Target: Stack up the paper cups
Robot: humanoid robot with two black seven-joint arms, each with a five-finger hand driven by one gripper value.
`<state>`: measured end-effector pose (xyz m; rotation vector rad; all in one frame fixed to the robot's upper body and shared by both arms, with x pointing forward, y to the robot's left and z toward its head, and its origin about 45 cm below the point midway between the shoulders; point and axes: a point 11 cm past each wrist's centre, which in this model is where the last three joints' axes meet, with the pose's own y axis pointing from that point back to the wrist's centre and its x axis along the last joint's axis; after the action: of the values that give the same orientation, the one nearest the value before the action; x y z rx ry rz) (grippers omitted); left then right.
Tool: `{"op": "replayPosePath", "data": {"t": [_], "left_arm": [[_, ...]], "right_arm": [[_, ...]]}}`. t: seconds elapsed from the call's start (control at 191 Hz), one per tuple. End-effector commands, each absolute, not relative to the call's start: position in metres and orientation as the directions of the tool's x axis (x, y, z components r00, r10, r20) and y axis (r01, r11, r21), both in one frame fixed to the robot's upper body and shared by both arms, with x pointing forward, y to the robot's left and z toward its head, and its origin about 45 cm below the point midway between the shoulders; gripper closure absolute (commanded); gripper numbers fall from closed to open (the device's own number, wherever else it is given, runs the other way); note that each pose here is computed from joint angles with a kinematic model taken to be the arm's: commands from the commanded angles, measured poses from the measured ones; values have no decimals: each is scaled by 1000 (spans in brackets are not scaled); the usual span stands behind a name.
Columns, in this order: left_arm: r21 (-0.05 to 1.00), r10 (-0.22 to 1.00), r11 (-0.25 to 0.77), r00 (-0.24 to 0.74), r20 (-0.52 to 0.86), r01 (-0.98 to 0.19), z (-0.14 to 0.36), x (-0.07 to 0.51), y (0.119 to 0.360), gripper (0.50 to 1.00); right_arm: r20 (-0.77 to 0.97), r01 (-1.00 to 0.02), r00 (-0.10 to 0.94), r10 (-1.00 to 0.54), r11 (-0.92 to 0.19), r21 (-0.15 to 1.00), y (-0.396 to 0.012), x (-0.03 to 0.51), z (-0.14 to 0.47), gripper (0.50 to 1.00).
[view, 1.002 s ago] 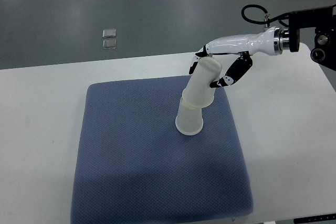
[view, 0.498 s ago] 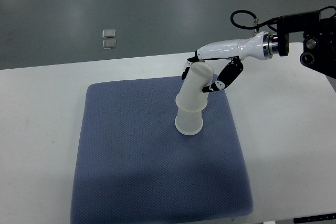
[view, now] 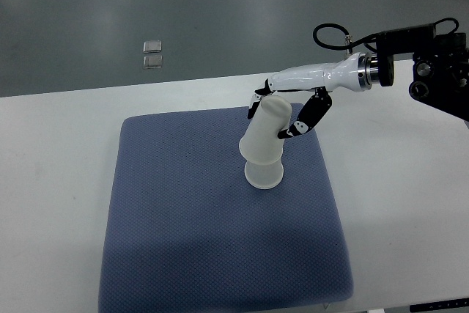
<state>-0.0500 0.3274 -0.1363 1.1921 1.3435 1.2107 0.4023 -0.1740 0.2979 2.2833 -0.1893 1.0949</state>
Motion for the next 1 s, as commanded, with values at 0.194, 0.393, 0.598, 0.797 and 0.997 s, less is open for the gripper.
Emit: {"op": "replayPosePath", "data": {"t": [0.194, 0.393, 0.598, 0.797, 0.997], "left_arm": [[997, 995, 40, -89, -34, 70, -136, -50, 327, 500], [997, 995, 40, -89, -34, 70, -136, -50, 327, 500], [997, 996, 37, -89, -31, 69, -136, -50, 328, 500], [997, 995, 40, -89, -34, 70, -136, -50, 327, 500], [997, 996, 39, -89, -33, 69, -136, -50, 328, 500]], "right_arm": [[764, -409, 644, 36, -828, 384, -178, 413, 318, 591], [637, -525, 727, -256, -805, 275, -214, 439, 329, 591], [320, -617, 780, -538, -747, 247, -246, 455, 308, 591], [51, -640, 753, -656, -712, 288, -240, 452, 257, 591], [-198, -690, 638, -744, -667, 281, -233, 455, 215, 593]]}}
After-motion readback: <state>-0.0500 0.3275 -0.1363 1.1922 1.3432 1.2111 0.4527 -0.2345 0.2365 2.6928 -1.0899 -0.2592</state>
